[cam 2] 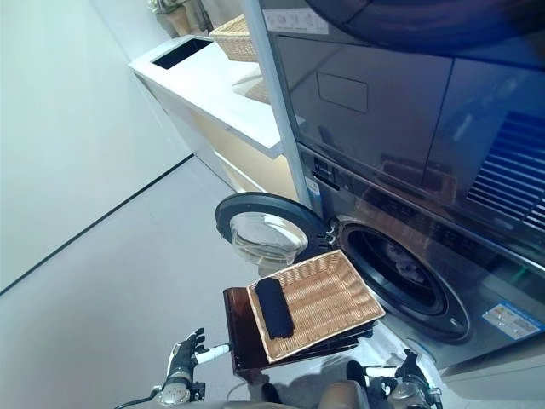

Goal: Pick up the clothes and place them into the washing machine

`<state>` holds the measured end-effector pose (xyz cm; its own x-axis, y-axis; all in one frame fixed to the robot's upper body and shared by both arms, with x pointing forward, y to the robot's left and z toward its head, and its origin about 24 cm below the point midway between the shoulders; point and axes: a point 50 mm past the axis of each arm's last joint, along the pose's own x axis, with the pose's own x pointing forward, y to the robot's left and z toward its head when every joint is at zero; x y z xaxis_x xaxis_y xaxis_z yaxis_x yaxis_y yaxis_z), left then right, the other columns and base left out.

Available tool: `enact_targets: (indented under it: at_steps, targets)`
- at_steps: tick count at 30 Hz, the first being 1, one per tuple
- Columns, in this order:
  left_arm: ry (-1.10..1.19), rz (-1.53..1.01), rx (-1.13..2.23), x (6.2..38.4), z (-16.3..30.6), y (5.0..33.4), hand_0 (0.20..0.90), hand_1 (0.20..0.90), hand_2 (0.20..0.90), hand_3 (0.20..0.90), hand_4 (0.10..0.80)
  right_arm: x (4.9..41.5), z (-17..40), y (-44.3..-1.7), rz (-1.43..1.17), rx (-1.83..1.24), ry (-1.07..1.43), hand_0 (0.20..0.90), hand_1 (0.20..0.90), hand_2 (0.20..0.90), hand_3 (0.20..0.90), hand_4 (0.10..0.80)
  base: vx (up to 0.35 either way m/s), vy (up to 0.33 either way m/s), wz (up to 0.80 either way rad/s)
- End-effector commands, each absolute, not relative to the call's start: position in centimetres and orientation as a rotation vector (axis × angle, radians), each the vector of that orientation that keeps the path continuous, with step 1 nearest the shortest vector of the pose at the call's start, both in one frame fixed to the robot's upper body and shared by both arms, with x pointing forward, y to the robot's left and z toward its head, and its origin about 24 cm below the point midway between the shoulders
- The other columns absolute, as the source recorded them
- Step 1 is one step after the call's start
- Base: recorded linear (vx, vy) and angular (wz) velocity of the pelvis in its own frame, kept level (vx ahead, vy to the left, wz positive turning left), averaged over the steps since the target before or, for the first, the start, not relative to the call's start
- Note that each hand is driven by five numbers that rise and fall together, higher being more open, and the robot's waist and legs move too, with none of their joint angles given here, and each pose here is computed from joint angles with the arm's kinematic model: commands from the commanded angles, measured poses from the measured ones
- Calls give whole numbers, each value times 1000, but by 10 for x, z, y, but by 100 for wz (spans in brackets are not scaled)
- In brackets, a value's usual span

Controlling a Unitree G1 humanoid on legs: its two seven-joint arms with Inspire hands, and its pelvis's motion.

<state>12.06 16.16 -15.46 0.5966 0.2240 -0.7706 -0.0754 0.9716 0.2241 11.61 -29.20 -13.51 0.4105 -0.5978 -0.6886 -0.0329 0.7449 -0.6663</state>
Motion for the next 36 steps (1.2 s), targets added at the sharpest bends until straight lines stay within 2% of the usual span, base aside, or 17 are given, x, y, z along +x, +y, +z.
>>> enact_targets:
  at_steps: [1,13,23,26,30,31,34,36]
  targets:
    - [840,272,235,140,-144,199,900,900,900,900,800,133,-135,-279,-360,-648,1060,900,900,900,900,800,4,3,6]
    - [844,240,261,141,-143,205,900,900,900,900,800,124,-144,-261,-318,-596,1093,900,900,900,900,800,31,15,16]
    - [853,240,266,137,-144,209,900,900,900,900,800,130,-146,-248,-283,-579,1070,900,900,900,900,800,37,24,6]
    - [831,252,256,142,-141,209,900,900,900,900,800,144,-142,-242,-267,-584,1018,900,900,900,900,800,-8,18,2]
    - [678,236,245,174,-122,204,900,900,900,900,800,188,-123,-235,-291,-576,860,900,900,900,900,800,-133,24,11]
    - [678,236,245,174,-122,204,900,900,900,900,800,189,-123,-235,-291,-576,860,900,900,900,900,800,-88,19,22]
    - [504,218,207,205,-97,197,900,900,900,900,800,235,-95,-228,-335,-549,680,900,900,900,900,800,-191,38,20]
    - [504,218,207,205,-96,197,900,900,900,900,800,235,-95,-228,-335,-549,679,900,900,900,900,800,-61,37,6]
